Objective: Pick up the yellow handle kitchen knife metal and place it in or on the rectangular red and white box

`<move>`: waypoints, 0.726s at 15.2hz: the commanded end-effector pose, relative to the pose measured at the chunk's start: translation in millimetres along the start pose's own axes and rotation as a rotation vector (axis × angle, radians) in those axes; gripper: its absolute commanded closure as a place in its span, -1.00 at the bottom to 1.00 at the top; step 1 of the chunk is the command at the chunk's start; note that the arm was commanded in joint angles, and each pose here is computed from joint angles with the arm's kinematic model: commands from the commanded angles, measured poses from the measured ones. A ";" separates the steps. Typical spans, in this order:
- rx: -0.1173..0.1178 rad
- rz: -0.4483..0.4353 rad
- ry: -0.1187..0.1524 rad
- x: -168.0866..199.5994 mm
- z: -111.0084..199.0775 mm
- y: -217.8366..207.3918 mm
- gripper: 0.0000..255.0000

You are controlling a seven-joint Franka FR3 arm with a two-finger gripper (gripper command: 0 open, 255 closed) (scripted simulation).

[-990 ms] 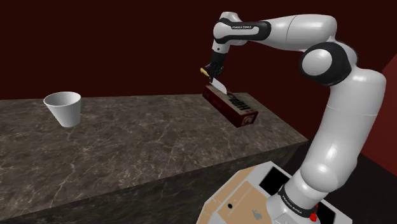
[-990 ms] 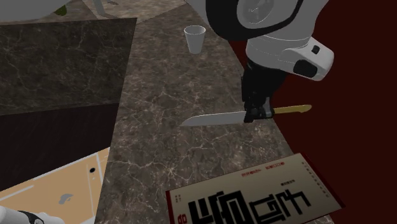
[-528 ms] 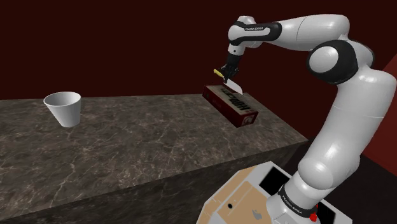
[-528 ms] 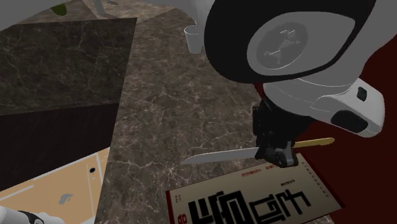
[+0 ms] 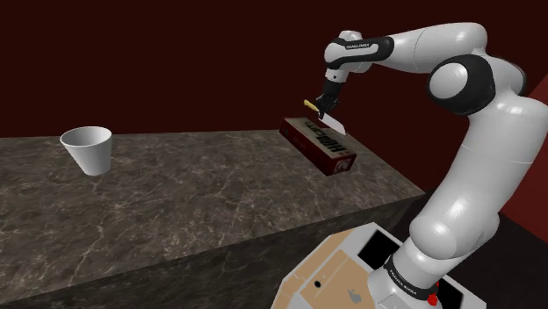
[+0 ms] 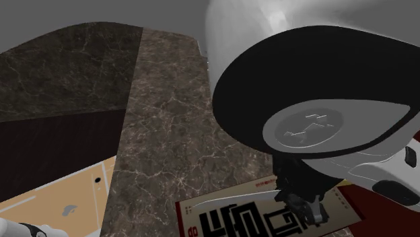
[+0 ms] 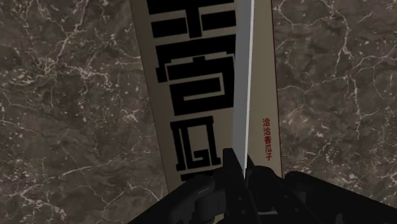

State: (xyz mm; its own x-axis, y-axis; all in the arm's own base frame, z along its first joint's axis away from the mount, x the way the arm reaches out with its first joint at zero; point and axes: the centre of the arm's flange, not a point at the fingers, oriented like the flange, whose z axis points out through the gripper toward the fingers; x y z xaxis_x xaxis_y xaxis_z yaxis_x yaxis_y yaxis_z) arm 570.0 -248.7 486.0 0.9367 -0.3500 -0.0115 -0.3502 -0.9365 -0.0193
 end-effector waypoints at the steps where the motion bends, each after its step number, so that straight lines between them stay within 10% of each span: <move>1: 0.000 0.000 0.000 -0.3 11.3 0.8 1.00; 11: 0.000 0.000 0.000 0.2 54.4 1.6 1.00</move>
State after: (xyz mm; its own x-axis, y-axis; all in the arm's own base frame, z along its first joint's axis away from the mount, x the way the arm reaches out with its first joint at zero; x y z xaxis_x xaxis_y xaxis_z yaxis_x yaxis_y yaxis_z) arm 569.7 -249.1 432.9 0.9368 -0.3497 -0.0115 -0.3499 -0.9366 -0.0194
